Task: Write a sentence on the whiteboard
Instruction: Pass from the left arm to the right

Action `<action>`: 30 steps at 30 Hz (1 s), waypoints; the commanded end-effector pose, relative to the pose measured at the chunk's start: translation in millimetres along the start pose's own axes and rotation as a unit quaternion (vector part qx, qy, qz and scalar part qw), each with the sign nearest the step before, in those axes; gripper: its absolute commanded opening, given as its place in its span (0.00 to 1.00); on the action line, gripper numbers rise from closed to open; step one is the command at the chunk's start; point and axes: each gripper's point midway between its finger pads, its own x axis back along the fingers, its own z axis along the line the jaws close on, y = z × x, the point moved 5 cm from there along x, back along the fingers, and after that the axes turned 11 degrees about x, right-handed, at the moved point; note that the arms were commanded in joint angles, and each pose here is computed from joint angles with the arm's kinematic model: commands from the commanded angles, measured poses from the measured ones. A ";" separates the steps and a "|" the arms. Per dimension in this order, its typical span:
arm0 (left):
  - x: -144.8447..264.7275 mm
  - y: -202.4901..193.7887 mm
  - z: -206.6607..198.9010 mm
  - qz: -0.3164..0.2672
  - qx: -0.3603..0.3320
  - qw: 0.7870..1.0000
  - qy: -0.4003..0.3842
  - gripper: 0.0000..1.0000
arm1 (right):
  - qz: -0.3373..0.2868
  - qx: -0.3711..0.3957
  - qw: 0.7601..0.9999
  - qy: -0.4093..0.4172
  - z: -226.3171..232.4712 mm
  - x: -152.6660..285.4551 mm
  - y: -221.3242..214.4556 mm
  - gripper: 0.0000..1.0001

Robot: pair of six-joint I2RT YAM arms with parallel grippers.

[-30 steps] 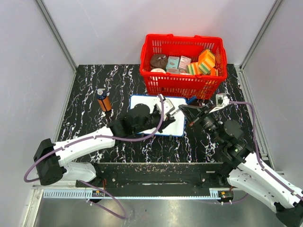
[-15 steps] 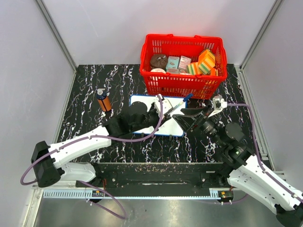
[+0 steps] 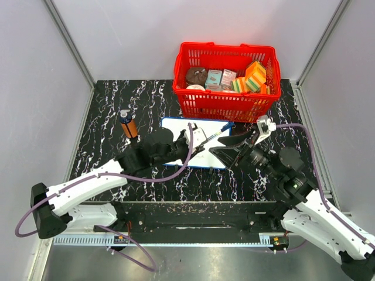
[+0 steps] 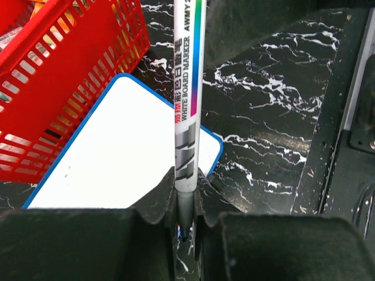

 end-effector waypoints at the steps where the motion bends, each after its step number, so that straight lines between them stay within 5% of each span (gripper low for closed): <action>1: 26.8 27.2 -5.3 -0.030 -0.030 0.999 -0.019 0.00 | 0.007 0.016 0.998 0.062 18.3 -2.0 20.9 0.80; 17: 55.7 23.6 -22.8 -0.025 -0.030 0.996 -0.079 0.00 | -0.021 -0.021 0.986 0.166 37.7 -6.9 33.9 0.69; 30: 50.0 21.7 -25.4 -0.017 -0.026 0.995 -0.090 0.00 | -0.019 -0.047 0.982 0.179 35.2 -17.3 27.7 0.43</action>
